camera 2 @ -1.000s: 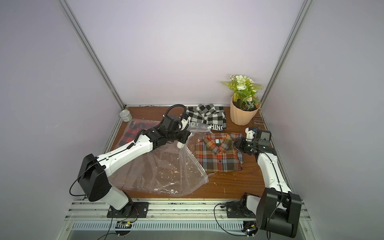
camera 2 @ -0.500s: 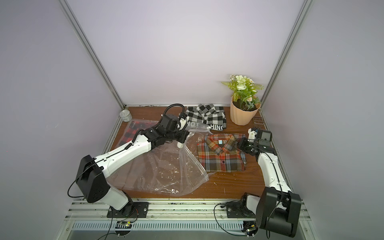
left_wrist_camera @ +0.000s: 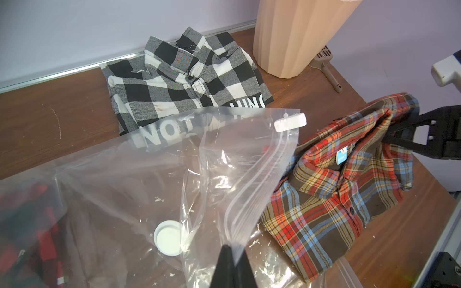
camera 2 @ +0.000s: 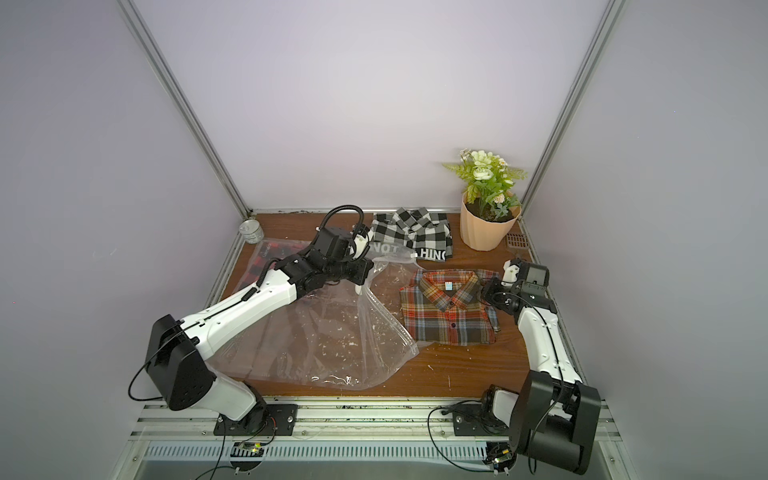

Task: Take the shirt out of the vacuum bag
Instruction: Place the shirt at the center of the board.

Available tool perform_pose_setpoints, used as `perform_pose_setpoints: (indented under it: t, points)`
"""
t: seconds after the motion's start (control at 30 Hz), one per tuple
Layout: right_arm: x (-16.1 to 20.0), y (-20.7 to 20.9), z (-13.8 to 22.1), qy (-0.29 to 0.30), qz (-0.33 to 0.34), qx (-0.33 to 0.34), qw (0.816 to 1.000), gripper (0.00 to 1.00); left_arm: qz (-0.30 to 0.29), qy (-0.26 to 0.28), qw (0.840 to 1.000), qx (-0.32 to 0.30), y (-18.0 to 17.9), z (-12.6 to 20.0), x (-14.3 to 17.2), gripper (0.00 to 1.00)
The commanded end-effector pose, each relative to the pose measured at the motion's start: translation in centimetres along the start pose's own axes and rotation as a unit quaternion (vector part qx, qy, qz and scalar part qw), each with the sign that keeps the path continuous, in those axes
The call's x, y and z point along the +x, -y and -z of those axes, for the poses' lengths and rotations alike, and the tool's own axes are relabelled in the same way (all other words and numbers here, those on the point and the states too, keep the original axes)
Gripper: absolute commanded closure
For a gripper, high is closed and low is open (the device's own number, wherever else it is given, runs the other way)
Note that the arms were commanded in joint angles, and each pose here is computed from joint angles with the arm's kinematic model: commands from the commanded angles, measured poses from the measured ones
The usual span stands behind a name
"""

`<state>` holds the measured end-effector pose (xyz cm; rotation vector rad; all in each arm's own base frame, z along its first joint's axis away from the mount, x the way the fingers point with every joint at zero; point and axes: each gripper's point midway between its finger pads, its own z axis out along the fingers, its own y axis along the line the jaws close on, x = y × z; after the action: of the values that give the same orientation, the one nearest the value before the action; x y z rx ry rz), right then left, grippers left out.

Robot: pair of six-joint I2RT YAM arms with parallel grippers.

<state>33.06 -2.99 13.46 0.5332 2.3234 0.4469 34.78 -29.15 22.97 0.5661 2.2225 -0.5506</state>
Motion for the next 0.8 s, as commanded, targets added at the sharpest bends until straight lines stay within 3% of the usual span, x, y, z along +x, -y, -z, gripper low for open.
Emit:
perform_pose_setpoints:
  t: [0.0,0.77]
  points:
    - [-1.4,1.4,0.0,0.031,0.004,0.030,0.999,1.00,-0.002,0.017,1.000,-0.014,-0.9,1.4,-0.9,0.99]
    - [-1.2,5.9,-1.4,0.028,-0.008,0.098,0.995,1.00,-0.011,0.044,0.998,-0.040,-1.4,4.7,-2.9,0.99]
